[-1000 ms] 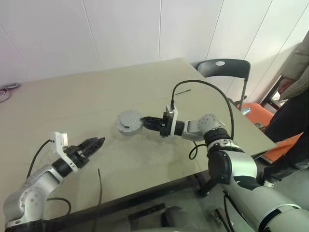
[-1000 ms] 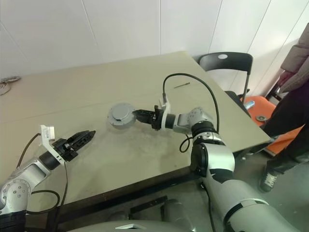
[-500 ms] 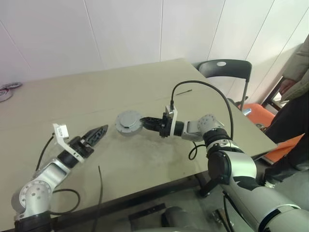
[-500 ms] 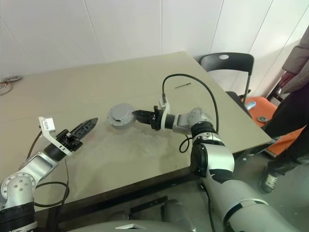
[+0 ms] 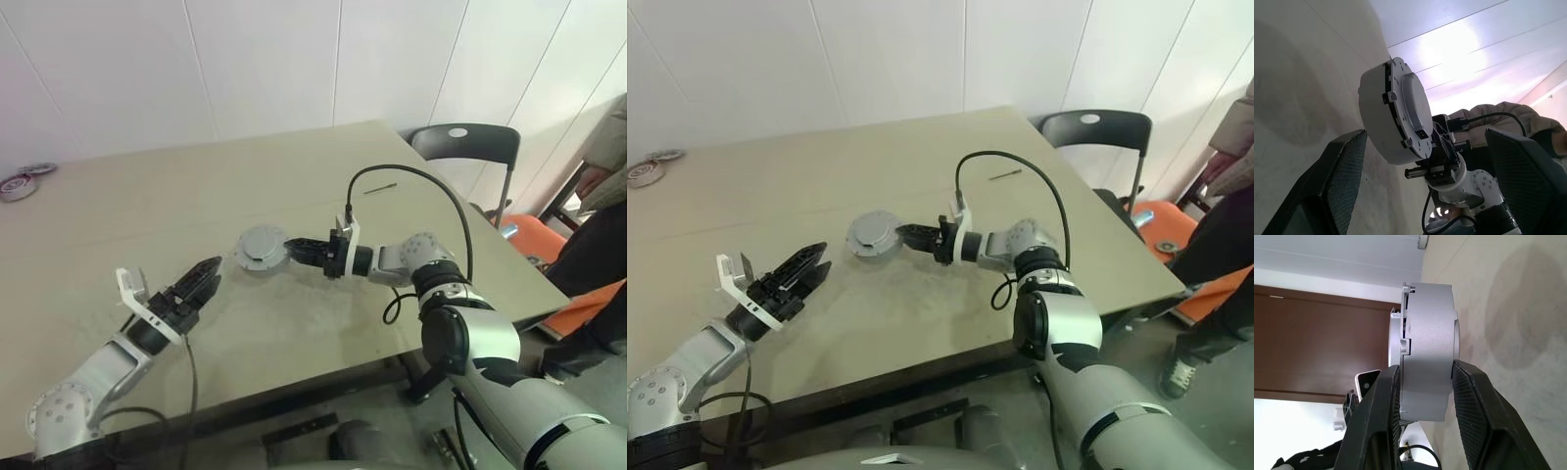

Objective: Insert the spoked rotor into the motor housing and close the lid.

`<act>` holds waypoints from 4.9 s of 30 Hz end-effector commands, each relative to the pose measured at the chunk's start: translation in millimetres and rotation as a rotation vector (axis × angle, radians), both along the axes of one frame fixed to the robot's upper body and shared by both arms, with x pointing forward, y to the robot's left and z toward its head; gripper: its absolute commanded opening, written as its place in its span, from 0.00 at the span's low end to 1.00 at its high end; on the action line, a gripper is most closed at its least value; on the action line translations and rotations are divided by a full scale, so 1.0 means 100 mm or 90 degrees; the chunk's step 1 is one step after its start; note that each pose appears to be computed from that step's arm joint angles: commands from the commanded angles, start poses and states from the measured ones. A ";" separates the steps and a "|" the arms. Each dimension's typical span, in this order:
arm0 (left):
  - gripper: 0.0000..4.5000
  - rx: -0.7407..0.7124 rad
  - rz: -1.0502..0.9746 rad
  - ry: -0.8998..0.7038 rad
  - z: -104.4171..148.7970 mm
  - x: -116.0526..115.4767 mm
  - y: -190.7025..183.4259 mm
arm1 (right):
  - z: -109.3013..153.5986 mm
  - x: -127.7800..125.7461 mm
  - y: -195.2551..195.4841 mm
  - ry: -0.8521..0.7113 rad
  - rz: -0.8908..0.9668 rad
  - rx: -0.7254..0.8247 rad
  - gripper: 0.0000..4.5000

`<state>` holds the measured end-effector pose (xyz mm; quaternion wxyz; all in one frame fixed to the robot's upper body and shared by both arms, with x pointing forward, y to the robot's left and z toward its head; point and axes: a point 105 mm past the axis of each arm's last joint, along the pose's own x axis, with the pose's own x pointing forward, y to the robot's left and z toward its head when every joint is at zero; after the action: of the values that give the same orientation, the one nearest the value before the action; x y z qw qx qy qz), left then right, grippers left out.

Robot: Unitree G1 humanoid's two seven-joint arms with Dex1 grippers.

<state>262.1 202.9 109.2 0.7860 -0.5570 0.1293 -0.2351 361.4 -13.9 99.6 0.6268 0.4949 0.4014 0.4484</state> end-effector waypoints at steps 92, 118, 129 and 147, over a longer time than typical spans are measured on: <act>0.91 -0.083 -0.074 -0.029 -0.27 0.75 -0.53 | 0.45 0.00 0.12 -0.067 0.023 0.109 0.29; 0.60 -0.042 -0.077 -0.049 -0.19 0.73 -0.66 | 0.37 0.05 0.13 -0.070 0.003 0.075 0.29; 0.60 -0.041 -0.088 -0.088 0.02 0.71 -0.70 | 0.36 0.06 0.14 -0.071 0.002 0.070 0.29; 0.60 -0.062 -0.089 -0.147 0.32 0.65 -0.75 | 0.25 0.05 0.12 -0.084 0.011 0.049 0.29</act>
<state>333.5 144.4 114.1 0.7617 -0.5689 0.0894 -0.2970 362.1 -4.3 116.8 0.6197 0.4951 0.3576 0.4930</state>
